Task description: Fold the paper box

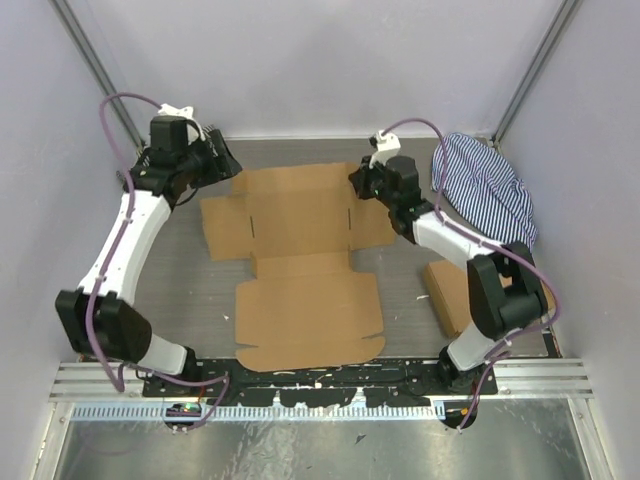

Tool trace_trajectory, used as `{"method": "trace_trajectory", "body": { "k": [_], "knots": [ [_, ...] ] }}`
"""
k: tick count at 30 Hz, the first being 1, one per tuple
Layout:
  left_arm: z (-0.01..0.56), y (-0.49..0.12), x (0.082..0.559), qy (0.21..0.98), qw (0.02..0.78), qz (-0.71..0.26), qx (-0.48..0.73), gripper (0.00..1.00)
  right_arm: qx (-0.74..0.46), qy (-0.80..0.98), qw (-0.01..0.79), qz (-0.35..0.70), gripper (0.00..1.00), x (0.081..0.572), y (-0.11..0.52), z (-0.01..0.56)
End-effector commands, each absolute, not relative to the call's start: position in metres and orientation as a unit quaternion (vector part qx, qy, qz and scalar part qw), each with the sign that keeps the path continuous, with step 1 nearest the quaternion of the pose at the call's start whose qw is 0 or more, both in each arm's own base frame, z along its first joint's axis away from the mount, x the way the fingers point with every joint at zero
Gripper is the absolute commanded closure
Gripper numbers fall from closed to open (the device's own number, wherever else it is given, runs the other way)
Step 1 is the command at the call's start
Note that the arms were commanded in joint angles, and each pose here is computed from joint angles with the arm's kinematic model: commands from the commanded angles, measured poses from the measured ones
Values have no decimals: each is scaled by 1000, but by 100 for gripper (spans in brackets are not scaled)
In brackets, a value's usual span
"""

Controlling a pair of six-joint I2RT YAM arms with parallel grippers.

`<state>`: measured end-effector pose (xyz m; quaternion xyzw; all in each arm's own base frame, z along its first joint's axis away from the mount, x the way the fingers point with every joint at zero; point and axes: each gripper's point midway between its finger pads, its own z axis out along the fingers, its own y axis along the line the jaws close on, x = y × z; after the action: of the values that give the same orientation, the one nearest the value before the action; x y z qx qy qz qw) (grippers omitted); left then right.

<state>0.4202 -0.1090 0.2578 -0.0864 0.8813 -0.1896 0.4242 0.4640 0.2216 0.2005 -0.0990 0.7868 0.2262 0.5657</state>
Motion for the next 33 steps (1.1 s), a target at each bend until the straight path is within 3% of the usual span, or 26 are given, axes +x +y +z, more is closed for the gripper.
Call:
{"method": "trace_trajectory", "body": {
  "k": [1,7,19,24,33],
  "knots": [
    [310,-102,396,842,505,-186,-45,21,-156,644,716,221,95,434,222,285],
    [359,-125,360,781,572,-247,43,13,-203,584,751,230,95,377,214,295],
    [355,-207,326,745,538,-272,287,15,-260,536,754,276,94,288,223,305],
    [338,-225,331,715,534,-283,351,15,-303,554,717,296,93,271,237,300],
    [324,-248,300,679,492,-359,410,15,-313,565,705,291,93,267,237,303]
  ]
}}
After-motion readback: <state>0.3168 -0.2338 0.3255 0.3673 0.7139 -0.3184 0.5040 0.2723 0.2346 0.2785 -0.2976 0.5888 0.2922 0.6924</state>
